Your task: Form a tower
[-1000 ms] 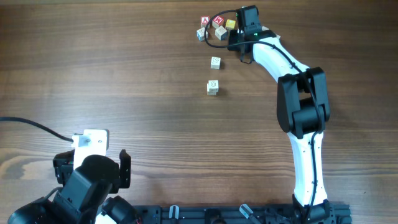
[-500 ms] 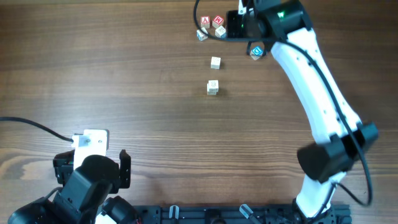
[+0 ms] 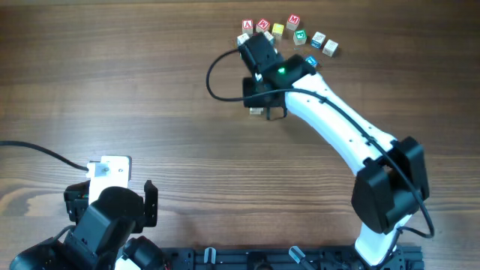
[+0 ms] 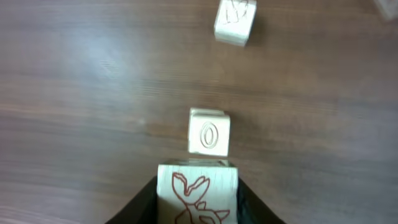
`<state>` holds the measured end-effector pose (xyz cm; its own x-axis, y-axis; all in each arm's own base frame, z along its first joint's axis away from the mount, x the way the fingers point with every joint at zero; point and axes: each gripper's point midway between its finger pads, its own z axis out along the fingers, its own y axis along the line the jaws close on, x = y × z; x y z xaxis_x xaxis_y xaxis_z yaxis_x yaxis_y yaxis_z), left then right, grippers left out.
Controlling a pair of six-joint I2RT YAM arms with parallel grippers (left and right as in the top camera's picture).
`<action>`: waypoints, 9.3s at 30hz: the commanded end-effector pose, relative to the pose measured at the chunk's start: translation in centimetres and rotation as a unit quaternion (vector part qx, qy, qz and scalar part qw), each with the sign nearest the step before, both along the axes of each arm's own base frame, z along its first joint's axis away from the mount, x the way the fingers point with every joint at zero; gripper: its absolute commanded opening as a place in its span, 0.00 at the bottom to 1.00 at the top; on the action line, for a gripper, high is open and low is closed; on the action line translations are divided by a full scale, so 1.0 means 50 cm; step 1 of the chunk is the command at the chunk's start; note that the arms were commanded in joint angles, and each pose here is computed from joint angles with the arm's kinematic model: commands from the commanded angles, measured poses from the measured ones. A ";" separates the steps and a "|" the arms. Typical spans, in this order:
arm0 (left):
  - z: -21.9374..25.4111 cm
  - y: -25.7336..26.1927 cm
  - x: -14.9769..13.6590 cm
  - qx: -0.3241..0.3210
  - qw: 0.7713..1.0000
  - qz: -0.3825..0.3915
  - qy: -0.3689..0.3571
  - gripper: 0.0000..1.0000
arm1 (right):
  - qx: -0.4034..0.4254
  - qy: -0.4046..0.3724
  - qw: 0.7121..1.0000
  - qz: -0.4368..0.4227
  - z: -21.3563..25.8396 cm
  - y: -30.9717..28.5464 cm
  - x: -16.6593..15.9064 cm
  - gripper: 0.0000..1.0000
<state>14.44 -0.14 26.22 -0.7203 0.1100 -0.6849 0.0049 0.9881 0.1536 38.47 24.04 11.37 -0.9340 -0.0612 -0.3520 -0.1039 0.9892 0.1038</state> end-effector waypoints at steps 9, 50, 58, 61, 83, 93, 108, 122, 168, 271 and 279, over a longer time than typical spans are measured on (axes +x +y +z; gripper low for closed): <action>-0.001 0.000 0.000 -0.006 1.000 0.004 -0.002 1.00 | 0.004 -0.040 0.999 0.002 -0.046 0.006 0.030 0.43; -0.001 0.000 0.000 -0.006 1.000 0.004 -0.002 1.00 | -0.033 0.018 0.995 0.091 -0.096 0.123 -0.056 0.25; 0.000 0.000 0.000 -0.006 1.000 0.004 -0.002 1.00 | -0.023 -0.054 0.996 0.065 0.080 0.100 -0.011 0.31; -0.001 0.000 0.000 -0.006 1.000 0.004 -0.002 1.00 | -0.045 -0.043 0.997 0.039 0.060 0.047 0.005 0.31; -0.001 0.000 0.000 -0.006 1.000 0.004 -0.002 1.00 | -0.038 0.028 0.992 0.116 -0.076 0.000 0.006 0.31; -0.001 0.000 0.000 -0.006 1.000 0.004 -0.002 1.00 | -0.026 0.035 0.995 0.089 -0.077 0.001 0.003 0.38; -0.001 0.000 0.000 -0.006 1.000 0.004 -0.002 1.00 | -0.025 0.033 0.995 0.087 -0.076 0.002 0.005 0.38; -0.001 0.000 0.000 -0.006 1.000 0.004 -0.002 1.00 | -0.025 0.030 0.995 0.091 -0.075 0.003 0.007 0.24; 0.000 0.000 0.000 -0.006 1.000 0.004 -0.002 1.00 | -0.023 0.067 0.997 0.031 -0.168 0.018 0.024 0.95; -0.001 0.000 0.000 -0.006 1.000 0.004 -0.002 1.00 | -0.024 0.089 0.995 -0.041 -0.145 0.027 0.023 0.25; -0.001 0.000 0.000 -0.006 1.000 0.004 -0.002 1.00 | -0.033 0.090 0.995 -0.041 -0.155 0.022 0.024 0.29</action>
